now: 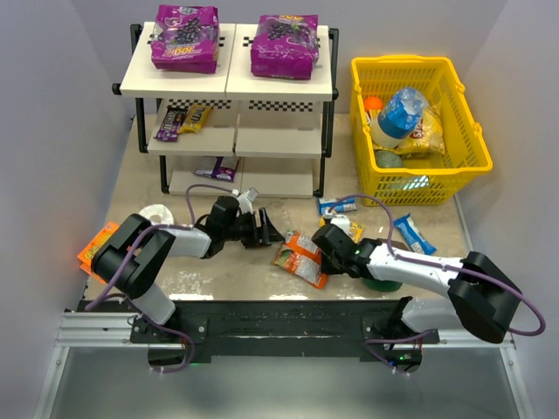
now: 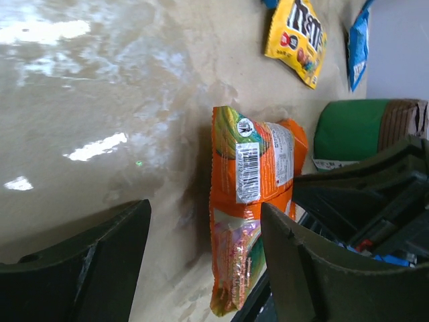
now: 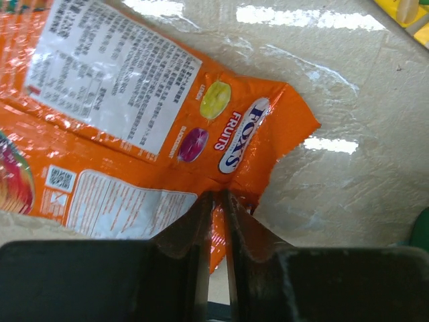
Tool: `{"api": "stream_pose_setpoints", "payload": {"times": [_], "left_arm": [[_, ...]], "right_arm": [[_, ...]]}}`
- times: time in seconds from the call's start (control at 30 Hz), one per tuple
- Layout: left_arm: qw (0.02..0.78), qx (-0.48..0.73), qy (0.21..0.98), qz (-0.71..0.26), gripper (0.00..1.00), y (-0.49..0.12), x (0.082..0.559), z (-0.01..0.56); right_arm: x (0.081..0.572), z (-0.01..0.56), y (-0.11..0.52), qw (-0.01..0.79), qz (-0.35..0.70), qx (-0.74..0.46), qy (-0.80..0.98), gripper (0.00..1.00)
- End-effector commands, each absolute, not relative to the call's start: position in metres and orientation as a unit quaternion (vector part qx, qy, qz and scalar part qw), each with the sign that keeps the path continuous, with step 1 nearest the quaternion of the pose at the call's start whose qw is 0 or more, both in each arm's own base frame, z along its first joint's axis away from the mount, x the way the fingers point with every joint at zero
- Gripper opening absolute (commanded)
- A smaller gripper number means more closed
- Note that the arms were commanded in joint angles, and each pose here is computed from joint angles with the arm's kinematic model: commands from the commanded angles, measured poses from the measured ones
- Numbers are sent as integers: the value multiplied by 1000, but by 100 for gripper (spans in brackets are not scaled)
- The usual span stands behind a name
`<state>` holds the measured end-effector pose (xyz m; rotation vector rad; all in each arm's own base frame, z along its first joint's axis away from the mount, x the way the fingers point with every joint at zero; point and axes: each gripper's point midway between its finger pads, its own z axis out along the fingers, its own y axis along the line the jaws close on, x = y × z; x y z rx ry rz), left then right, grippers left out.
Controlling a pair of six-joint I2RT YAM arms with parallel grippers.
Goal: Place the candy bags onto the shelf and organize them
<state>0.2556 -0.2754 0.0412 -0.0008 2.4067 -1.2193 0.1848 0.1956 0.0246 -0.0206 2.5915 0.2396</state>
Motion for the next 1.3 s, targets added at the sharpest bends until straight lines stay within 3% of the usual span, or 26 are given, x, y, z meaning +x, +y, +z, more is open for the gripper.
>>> {"api": "stream_pose_setpoints", "payload": {"times": [0.0, 0.43, 0.7, 0.8, 0.83, 1.03, 1.17, 1.27], "left_arm": [[208, 47, 843, -494, 71, -304, 252, 59], [141, 82, 810, -563, 62, -322, 229, 68], [136, 69, 825, -544, 41, -321, 233, 56], [138, 64, 829, -538, 26, -320, 233, 55], [140, 62, 830, -537, 18, -320, 234, 56], [170, 37, 833, -525, 0, -313, 240, 72], [214, -3, 823, -526, 0, -301, 248, 101], [251, -51, 816, -518, 0, -287, 256, 120]], "right_arm": [[192, 20, 187, 282, 89, -1, 955, 20], [200, 26, 187, 290, 101, -4, 952, 24], [202, 30, 187, 293, 100, -7, 951, 24], [204, 35, 186, 299, 97, -2, 949, 25], [206, 39, 185, 304, 98, 3, 948, 26], [211, 67, 183, 326, 102, 15, 940, 52], [210, 94, 179, 345, 117, 23, 931, 66], [208, 111, 177, 356, 129, 26, 925, 68]]}}
